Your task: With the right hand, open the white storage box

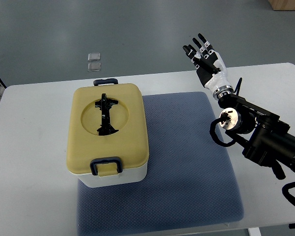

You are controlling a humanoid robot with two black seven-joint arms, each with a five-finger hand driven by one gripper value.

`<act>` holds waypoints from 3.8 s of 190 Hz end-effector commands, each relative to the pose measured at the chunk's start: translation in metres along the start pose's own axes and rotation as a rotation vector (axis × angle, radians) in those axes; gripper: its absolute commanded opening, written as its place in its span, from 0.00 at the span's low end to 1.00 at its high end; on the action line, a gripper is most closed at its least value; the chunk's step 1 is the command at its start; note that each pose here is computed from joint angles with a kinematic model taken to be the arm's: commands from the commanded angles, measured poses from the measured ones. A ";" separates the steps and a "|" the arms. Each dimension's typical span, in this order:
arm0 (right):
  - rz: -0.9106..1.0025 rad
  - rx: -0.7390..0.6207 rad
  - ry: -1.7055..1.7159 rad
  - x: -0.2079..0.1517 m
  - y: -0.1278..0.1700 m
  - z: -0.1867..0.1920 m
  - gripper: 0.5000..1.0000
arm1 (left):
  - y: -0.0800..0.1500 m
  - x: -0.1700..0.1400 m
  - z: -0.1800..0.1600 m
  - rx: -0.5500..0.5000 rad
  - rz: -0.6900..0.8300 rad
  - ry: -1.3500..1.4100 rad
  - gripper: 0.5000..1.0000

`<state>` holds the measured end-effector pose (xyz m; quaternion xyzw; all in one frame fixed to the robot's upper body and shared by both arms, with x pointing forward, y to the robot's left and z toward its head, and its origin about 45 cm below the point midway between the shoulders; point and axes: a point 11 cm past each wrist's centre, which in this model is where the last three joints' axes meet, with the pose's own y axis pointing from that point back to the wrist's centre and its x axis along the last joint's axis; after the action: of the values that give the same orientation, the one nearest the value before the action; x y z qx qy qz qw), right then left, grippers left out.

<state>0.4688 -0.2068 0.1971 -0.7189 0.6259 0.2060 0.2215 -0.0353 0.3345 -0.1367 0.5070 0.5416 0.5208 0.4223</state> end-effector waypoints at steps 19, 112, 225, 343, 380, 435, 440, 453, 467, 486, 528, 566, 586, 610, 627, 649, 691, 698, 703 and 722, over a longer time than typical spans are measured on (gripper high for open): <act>-0.002 -0.002 0.009 0.002 0.000 -0.001 0.86 | 0.000 0.000 0.000 0.000 0.000 0.000 1.00; -0.175 0.048 0.225 -0.035 -0.022 -0.035 0.86 | 0.000 0.000 0.000 0.000 0.000 0.000 1.00; -1.045 -0.050 1.312 -0.163 -0.022 -0.081 0.86 | 0.000 0.000 0.000 0.000 0.000 0.000 1.00; -1.655 0.016 1.796 -0.273 0.031 -0.052 0.75 | 0.000 0.000 0.000 0.000 0.000 0.000 1.00; -1.724 0.027 1.836 -0.276 0.042 -0.040 0.75 | 0.000 0.000 0.000 0.000 0.000 0.000 1.00; -1.761 0.029 1.912 -0.271 0.044 -0.028 0.68 | 0.000 0.000 0.000 0.000 0.000 0.000 1.00; -1.762 0.028 1.915 -0.270 0.044 -0.027 0.67 | 0.000 0.000 0.000 0.000 0.000 0.000 1.00; -1.761 0.023 1.917 -0.268 0.044 -0.026 0.63 | 0.000 0.000 0.000 0.000 0.000 0.000 1.00; -1.762 0.027 1.916 -0.267 0.044 -0.024 0.59 | 0.000 0.000 0.000 0.000 0.000 0.000 1.00; -1.765 0.022 1.912 -0.265 0.045 -0.022 0.53 | 0.000 0.000 0.000 0.000 0.000 0.000 1.00; -1.768 0.016 1.909 -0.262 0.046 -0.019 0.40 | 0.000 0.000 0.000 0.000 0.000 0.000 1.00; -1.767 0.026 1.909 -0.263 0.046 -0.019 0.20 | 0.000 0.000 0.000 0.000 0.000 0.000 1.00; -1.768 0.028 1.907 -0.264 0.046 -0.019 0.13 | 0.000 0.000 0.000 0.000 0.000 0.000 1.00; -1.768 0.029 1.907 -0.265 0.046 -0.019 0.01 | 0.000 0.000 0.000 0.000 0.000 0.000 1.00; -1.774 0.035 1.906 -0.267 0.047 -0.018 0.00 | 0.000 0.000 0.000 0.000 0.000 0.000 1.00; -1.771 0.043 1.904 -0.269 0.047 -0.019 0.00 | 0.000 0.000 0.000 0.000 0.000 0.000 1.00; -1.746 0.065 1.899 -0.273 0.044 -0.028 0.00 | 0.000 0.000 0.000 0.000 0.000 0.000 1.00; -1.739 0.078 1.897 -0.276 0.043 -0.031 0.00 | 0.000 0.000 0.000 0.000 0.000 0.000 1.00; -1.730 0.094 1.894 -0.280 0.042 -0.036 0.00 | 0.000 0.000 0.000 0.000 0.000 0.000 1.00; -1.689 0.128 1.892 -0.285 0.036 -0.051 0.00 | 0.000 0.000 0.000 0.000 0.000 0.000 1.00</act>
<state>0.3915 -0.0064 0.3843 -0.7461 -0.1228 -0.6156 -0.2221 -0.0353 0.3345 -0.1367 0.5069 0.5415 0.5209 0.4224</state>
